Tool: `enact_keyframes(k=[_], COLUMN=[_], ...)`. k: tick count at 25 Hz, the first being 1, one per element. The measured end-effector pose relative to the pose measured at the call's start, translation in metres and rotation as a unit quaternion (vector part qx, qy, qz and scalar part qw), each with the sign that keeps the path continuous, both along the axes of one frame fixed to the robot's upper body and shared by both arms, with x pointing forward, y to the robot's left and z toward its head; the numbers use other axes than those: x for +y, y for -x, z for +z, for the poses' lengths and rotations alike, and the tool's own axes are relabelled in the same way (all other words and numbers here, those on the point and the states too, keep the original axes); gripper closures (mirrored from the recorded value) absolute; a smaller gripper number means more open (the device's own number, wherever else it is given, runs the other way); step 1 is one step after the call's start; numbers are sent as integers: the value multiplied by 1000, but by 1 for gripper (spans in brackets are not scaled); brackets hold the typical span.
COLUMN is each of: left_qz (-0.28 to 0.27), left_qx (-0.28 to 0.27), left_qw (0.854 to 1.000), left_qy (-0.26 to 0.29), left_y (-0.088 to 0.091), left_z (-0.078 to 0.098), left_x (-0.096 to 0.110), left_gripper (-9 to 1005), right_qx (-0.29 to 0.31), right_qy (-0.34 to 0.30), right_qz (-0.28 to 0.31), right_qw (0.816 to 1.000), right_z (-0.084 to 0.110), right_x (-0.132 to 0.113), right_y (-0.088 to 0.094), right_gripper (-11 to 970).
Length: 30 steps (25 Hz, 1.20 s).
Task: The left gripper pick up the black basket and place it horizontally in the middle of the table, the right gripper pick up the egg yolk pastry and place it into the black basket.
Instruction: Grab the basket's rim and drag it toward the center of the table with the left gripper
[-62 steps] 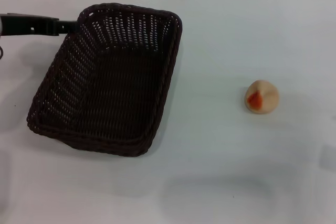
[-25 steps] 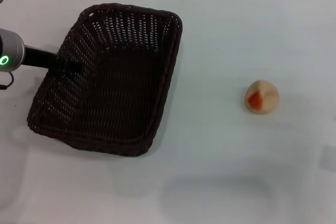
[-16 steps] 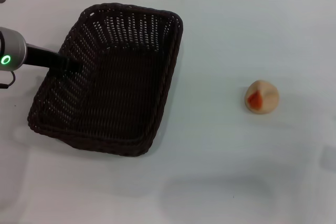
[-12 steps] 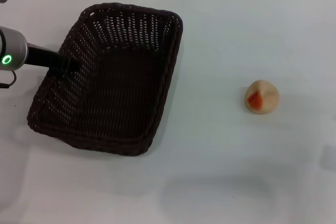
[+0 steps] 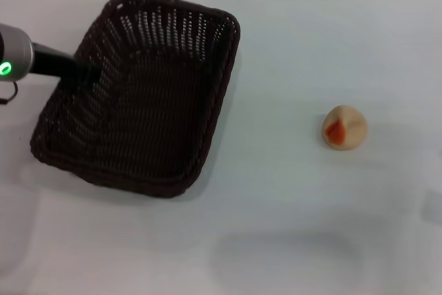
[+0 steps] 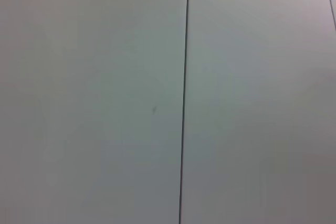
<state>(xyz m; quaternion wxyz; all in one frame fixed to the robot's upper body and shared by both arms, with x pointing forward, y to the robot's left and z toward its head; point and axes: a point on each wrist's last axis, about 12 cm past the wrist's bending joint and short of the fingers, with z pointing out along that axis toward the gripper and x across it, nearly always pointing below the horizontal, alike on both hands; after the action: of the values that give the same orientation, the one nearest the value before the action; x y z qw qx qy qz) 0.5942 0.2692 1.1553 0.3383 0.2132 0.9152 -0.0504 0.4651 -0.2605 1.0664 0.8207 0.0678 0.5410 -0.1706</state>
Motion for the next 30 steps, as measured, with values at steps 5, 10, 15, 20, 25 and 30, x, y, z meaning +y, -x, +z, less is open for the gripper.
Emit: enact_keyframes(k=[5,10,15,20,25,30], left_qz=[-7,-42,-90,-150,-218,-289], left_qx=[-33,-78,-102,-120,-143,-172], left_qw=[999,995,988,977,961,938], left_qy=[6,49,72,88,97,80], left_y=[-2,-4,-3,-1,1,2], left_z=[16,42,57,69,83,92], left_x=[7,14,14,8,1,-10], left_gripper=[739,741,793,803,803,803], right_qx=[1,1,-2,-2,-2,-1], right_qy=[0,-2,-5,-8,-13,-16], right_qz=[-1,-4,-7,-10,-18,-23], right_qw=[1000,1000,1000,1000,1000,1000], right_z=[0,-1,0,-1,-1,-2], right_x=[0,-1,-1,-1,-2,-3], right_y=[1,3,5,6,9,13], right_gripper=[312,312,312,313,313,313])
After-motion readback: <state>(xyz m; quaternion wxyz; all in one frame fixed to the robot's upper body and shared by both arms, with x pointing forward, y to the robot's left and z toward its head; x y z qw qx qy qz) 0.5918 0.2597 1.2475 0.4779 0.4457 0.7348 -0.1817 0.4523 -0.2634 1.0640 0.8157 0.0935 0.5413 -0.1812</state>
